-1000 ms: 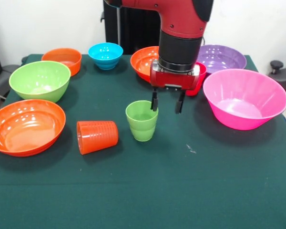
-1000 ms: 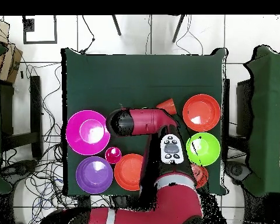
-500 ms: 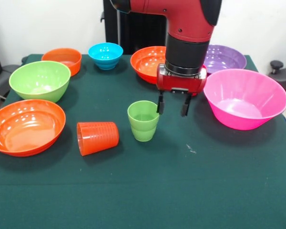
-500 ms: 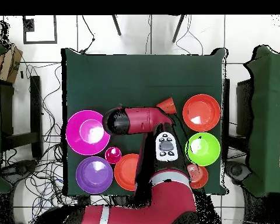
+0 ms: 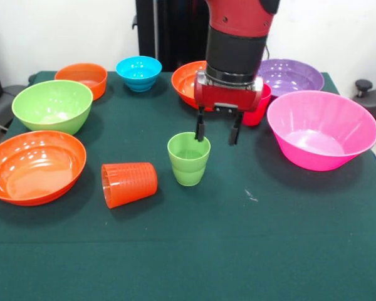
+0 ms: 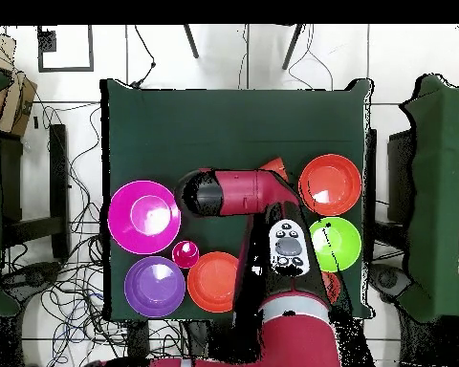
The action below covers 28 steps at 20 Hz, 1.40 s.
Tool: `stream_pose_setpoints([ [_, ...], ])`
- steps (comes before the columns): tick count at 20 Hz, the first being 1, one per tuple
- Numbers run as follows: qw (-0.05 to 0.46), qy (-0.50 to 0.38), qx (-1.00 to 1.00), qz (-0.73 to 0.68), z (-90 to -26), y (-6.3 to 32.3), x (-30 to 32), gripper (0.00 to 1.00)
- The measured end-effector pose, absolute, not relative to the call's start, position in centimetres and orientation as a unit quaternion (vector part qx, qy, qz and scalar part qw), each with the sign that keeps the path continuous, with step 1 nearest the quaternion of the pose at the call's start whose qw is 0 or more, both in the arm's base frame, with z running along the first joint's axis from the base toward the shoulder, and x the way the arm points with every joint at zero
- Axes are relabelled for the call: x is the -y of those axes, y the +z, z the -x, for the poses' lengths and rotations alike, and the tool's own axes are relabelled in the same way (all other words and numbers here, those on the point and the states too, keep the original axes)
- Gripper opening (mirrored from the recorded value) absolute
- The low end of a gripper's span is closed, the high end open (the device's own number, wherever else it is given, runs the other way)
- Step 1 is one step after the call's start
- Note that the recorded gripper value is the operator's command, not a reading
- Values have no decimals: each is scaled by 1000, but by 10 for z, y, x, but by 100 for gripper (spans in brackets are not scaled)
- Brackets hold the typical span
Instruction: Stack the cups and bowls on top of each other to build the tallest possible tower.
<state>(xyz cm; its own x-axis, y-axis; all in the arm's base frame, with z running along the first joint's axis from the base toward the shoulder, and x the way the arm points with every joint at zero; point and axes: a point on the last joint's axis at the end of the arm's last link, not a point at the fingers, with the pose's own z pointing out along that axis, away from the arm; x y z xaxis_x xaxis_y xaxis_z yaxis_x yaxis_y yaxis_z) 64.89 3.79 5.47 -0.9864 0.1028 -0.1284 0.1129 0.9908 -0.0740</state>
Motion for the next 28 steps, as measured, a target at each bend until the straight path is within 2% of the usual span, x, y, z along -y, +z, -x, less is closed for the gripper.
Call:
stream_pose_setpoints([
  [10,52,-35,-995,-77,-659,87,-14,100],
  [28,55,23,-990,-126,-698,63,34,100],
])
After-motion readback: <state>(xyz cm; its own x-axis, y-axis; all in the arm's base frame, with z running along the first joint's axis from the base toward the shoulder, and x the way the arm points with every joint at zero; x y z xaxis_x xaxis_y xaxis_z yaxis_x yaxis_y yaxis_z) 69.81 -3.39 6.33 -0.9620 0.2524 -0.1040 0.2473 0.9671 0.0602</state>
